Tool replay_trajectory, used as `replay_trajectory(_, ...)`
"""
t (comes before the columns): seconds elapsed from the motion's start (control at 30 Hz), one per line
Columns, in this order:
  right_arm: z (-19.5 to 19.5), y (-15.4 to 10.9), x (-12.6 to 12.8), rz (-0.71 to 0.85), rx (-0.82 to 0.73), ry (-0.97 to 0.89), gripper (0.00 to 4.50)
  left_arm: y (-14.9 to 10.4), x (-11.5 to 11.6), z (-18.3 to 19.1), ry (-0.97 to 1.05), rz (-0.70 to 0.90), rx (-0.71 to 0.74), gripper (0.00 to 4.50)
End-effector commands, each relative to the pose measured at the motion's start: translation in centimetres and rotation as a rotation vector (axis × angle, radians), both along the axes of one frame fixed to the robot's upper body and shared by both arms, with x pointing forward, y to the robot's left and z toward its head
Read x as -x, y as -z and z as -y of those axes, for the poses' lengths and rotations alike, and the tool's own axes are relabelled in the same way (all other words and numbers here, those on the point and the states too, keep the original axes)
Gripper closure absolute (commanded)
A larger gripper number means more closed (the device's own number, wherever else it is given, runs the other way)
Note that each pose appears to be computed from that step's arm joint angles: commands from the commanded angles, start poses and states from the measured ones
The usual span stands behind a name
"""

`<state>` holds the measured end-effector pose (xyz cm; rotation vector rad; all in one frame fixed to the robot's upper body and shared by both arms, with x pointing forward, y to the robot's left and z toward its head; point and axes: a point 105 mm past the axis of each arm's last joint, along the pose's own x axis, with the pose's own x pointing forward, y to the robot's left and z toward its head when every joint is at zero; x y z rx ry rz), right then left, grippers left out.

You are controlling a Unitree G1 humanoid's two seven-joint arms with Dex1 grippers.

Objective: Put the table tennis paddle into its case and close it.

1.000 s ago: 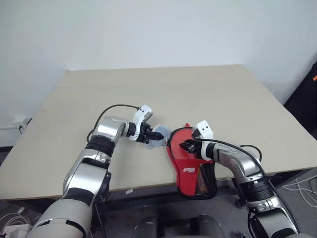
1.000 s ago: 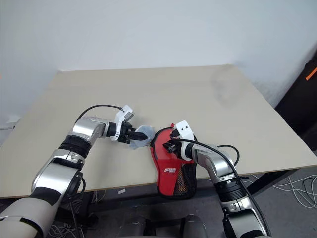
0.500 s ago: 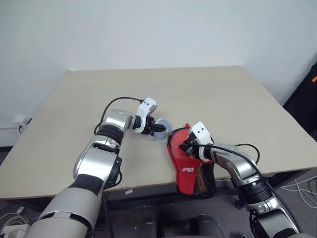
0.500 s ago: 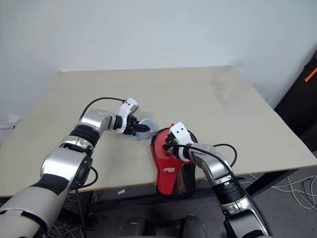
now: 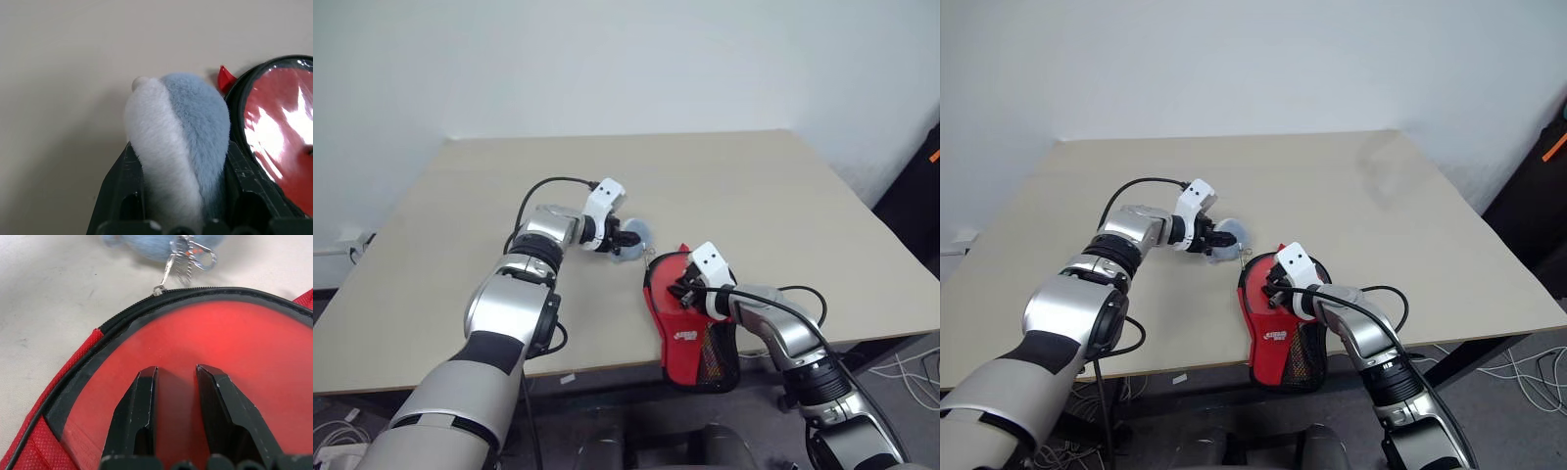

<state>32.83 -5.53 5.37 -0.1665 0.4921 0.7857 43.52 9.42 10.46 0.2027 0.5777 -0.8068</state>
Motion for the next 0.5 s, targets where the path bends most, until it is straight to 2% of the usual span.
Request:
replay_trajectory(0.03,0.8,2.8,1.1,-0.105,0.058,0.019,3.21,-5.8,-2.8,1.5,-0.116,0.232,0.049,2.85)
replay_trajectory(0.13,0.8,2.8,1.2,-0.103,0.060,0.017,3.21,-6.2,-3.2,2.5,-0.171,0.250,0.090,2.85)
replay_trajectory(0.5,0.8,2.9,2.1,-0.101,0.059,0.025,3.21,-6.9,-2.5,8.6,-0.129,0.308,0.171,2.85)
